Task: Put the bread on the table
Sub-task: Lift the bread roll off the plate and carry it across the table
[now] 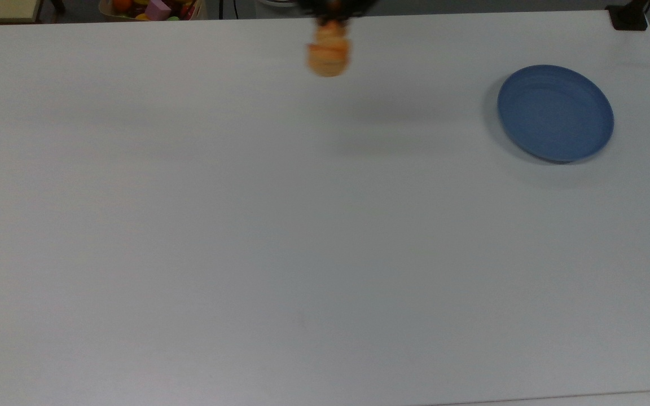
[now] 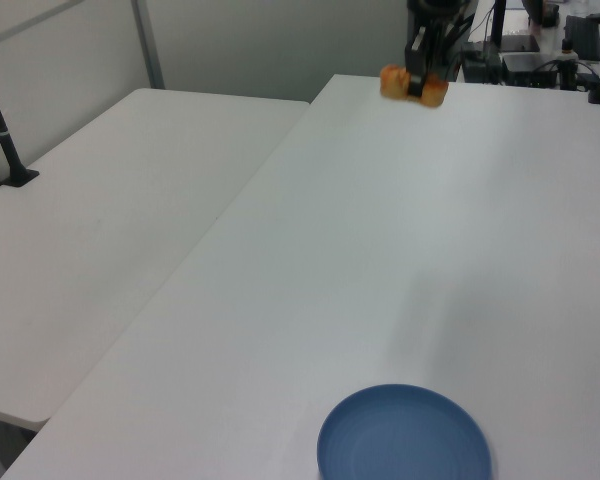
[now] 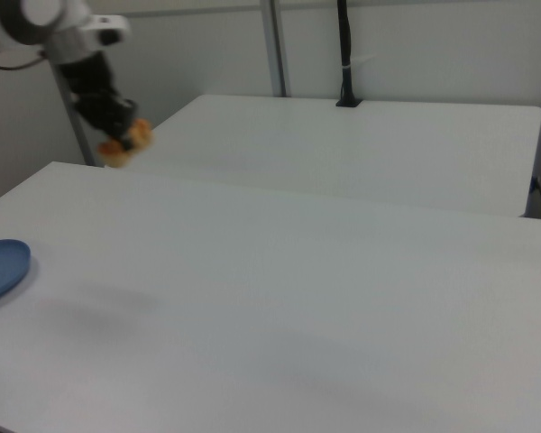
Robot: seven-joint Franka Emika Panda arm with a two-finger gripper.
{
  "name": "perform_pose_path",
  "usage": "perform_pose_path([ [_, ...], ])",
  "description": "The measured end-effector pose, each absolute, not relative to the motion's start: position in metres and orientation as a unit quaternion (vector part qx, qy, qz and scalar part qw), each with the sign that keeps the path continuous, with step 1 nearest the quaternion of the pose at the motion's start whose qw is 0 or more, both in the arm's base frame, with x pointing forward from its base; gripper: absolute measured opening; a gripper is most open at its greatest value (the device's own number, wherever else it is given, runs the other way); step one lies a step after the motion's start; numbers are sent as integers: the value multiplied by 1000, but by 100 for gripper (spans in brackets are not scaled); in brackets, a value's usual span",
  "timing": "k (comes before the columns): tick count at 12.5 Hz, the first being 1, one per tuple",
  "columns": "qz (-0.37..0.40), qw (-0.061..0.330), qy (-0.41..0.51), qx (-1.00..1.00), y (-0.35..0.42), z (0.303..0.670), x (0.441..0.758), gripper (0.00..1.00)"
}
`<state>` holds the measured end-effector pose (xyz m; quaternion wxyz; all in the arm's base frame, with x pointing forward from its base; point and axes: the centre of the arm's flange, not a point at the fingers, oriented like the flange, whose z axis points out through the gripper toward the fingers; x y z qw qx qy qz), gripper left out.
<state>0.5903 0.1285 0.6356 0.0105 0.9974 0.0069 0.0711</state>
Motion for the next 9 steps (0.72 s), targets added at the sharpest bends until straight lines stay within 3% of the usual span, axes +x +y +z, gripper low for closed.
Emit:
perform_pose_path([
  [4, 35, 13, -5, 999, -51, 601, 606, 11],
  [6, 24, 11, -19, 999, -167, 560, 600, 11],
  [9, 19, 17, -23, 999, -269, 487, 582, 11],
])
